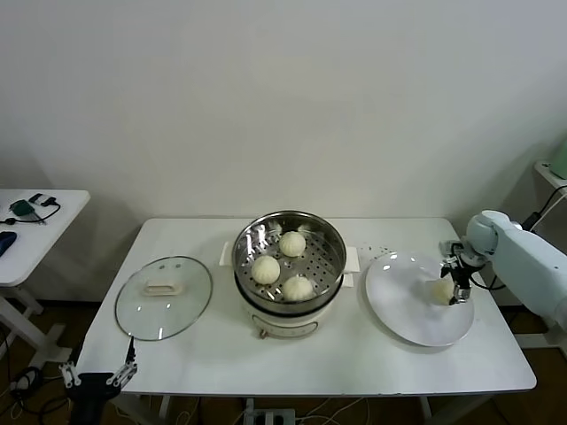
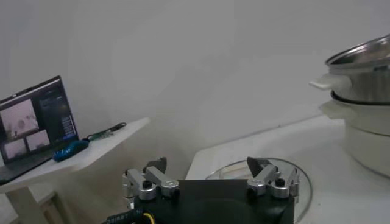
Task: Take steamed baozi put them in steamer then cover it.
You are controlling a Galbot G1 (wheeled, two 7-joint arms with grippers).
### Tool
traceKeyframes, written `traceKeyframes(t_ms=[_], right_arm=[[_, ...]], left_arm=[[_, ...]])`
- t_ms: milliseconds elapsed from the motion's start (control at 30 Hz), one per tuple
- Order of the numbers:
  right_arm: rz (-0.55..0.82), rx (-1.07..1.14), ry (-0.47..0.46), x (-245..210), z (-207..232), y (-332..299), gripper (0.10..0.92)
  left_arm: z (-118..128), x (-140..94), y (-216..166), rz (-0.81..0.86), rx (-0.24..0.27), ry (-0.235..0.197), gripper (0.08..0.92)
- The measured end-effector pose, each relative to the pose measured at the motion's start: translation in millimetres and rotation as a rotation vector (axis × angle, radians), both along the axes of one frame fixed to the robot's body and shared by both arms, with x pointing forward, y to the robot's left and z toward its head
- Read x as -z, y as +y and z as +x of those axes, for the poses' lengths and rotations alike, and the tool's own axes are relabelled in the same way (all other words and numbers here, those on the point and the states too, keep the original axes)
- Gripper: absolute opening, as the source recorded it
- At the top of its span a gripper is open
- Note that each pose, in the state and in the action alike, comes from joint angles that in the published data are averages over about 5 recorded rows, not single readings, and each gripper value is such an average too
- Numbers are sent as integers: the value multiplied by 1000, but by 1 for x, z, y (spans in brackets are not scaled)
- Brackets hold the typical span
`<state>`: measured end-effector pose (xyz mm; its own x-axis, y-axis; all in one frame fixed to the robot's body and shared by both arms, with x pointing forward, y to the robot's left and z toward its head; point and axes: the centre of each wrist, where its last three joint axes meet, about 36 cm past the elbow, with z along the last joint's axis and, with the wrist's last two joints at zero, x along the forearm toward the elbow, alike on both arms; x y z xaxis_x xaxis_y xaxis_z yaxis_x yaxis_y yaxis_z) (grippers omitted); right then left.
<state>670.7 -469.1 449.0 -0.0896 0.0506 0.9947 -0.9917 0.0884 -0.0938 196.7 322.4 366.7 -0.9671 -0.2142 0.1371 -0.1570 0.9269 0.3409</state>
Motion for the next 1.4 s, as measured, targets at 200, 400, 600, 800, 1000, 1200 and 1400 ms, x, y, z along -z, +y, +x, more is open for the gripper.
traceKeyframes(t_ms=[200, 400, 600, 800, 1000, 1200, 1400], right_arm=[[6, 5, 1, 0, 2, 0, 710], [17, 12, -9, -7, 4, 0, 674], [51, 19, -54, -41, 16, 6, 673], [124, 6, -127, -107, 39, 36, 677], [205, -33, -185, -186, 56, 87, 678], [268, -81, -198, -246, 61, 150, 679], [296, -123, -166, -268, 54, 215, 679]], left_arm=[[-1, 0, -1, -1, 0, 0, 823], [-1, 0, 0, 1, -1, 0, 823], [1, -2, -3, -2, 7, -10, 823], [6, -5, -8, -6, 22, -24, 823], [11, -6, -15, -15, 40, -41, 823], [17, -10, -21, -23, 57, -58, 823], [24, -13, -26, -30, 74, -73, 823]])
